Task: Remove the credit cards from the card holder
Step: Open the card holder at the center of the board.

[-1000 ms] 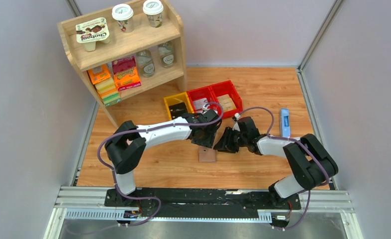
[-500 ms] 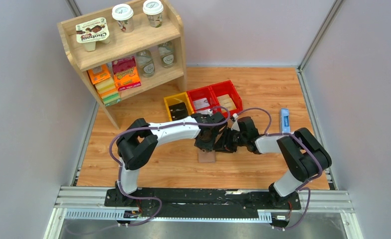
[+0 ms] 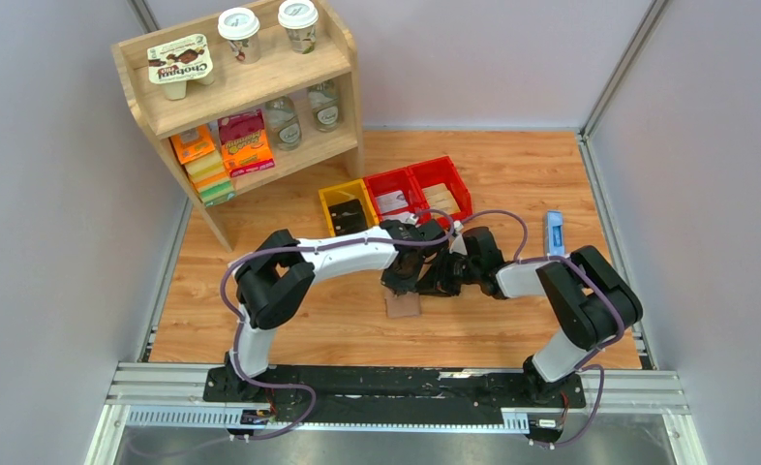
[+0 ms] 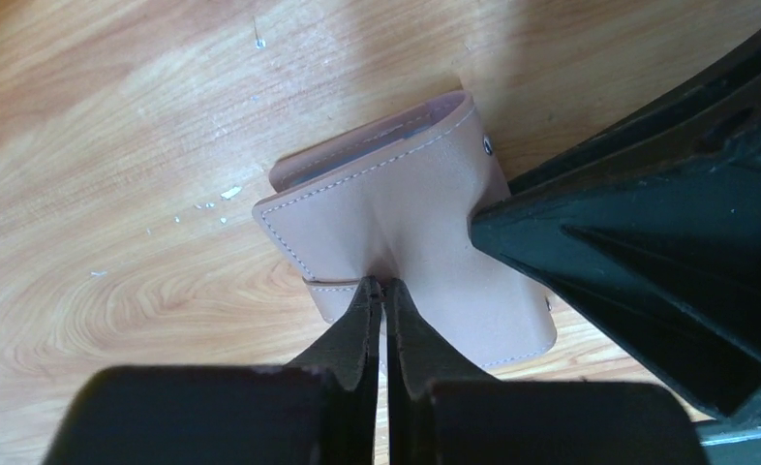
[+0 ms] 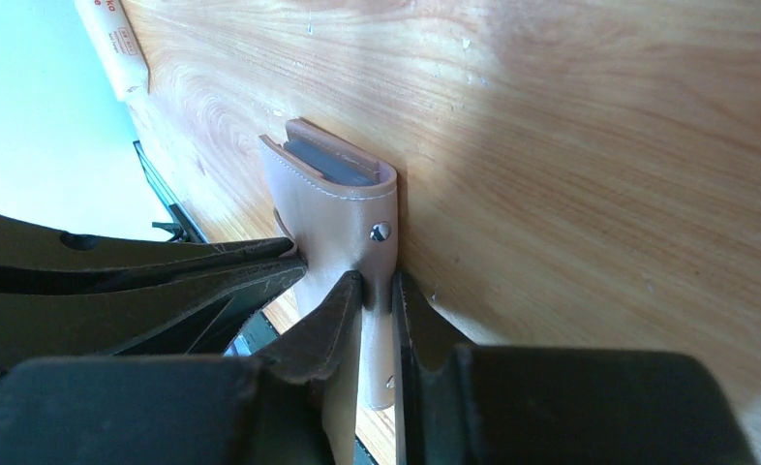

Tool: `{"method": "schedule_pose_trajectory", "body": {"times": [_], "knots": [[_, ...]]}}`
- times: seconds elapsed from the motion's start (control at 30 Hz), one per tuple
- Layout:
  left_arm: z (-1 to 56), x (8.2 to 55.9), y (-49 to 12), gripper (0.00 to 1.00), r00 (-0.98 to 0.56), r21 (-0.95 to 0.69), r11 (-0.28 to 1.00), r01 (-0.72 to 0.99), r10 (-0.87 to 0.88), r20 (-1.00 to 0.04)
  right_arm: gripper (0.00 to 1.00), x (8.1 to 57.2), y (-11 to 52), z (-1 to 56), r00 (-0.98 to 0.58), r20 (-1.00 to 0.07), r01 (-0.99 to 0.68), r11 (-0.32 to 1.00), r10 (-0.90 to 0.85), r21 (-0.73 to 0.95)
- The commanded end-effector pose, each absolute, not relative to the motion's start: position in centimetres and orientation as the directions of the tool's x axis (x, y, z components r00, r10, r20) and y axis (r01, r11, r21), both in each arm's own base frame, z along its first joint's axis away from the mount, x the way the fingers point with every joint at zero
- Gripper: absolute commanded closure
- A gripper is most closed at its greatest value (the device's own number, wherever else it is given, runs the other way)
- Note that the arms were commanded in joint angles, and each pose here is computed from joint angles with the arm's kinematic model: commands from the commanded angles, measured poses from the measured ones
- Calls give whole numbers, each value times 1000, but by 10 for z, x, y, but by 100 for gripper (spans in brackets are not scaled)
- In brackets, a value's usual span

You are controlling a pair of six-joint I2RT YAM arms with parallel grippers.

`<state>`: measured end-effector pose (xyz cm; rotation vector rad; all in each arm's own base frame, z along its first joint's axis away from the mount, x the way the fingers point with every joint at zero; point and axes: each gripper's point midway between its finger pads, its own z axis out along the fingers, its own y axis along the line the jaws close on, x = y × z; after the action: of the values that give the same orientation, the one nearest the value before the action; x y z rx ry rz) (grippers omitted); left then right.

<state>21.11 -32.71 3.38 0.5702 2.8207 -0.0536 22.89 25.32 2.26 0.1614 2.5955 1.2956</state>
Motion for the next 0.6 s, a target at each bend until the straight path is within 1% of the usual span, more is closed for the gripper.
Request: {"method": "schedule_pose_trajectory", "body": {"times": [0.0, 0.17, 0.2, 0.23, 0.27, 0.3, 0.5, 0.53, 0.57], "knots": [[39, 207, -322, 100, -879, 23, 924, 382, 371, -299, 85, 220, 246, 2, -970, -141, 21, 649, 197, 761], [60, 214, -315, 100, -856, -26, 937, 348, 307, -415, 89, 222, 243, 2, -969, -155, 14, 664, 195, 748], [55, 212, -310, 100, -857, -31, 942, 334, 290, -426, 89, 223, 243, 3, -968, -161, 7, 668, 190, 744], [64, 214, -308, 100, -856, -59, 947, 314, 256, -450, 89, 224, 242, 4, -967, -169, 4, 673, 192, 739], [56, 211, -303, 100, -858, -67, 950, 304, 242, -453, 89, 225, 241, 5, -966, -177, -3, 678, 188, 735], [66, 215, -300, 100, -858, -108, 956, 274, 192, -477, 89, 226, 241, 6, -965, -186, -9, 684, 185, 729], [40, 206, -272, 100, -894, -255, 957, 137, 9, -448, 89, 237, 233, 11, -954, -258, -61, 739, 155, 670], [41, 207, -271, 100, -895, -283, 952, 119, -20, -445, 88, 243, 233, 17, -947, -287, -84, 751, 145, 655], [33, 203, -269, 100, -902, -302, 948, 101, -41, -430, 87, 243, 228, 19, -947, -291, -85, 773, 133, 629]]}}
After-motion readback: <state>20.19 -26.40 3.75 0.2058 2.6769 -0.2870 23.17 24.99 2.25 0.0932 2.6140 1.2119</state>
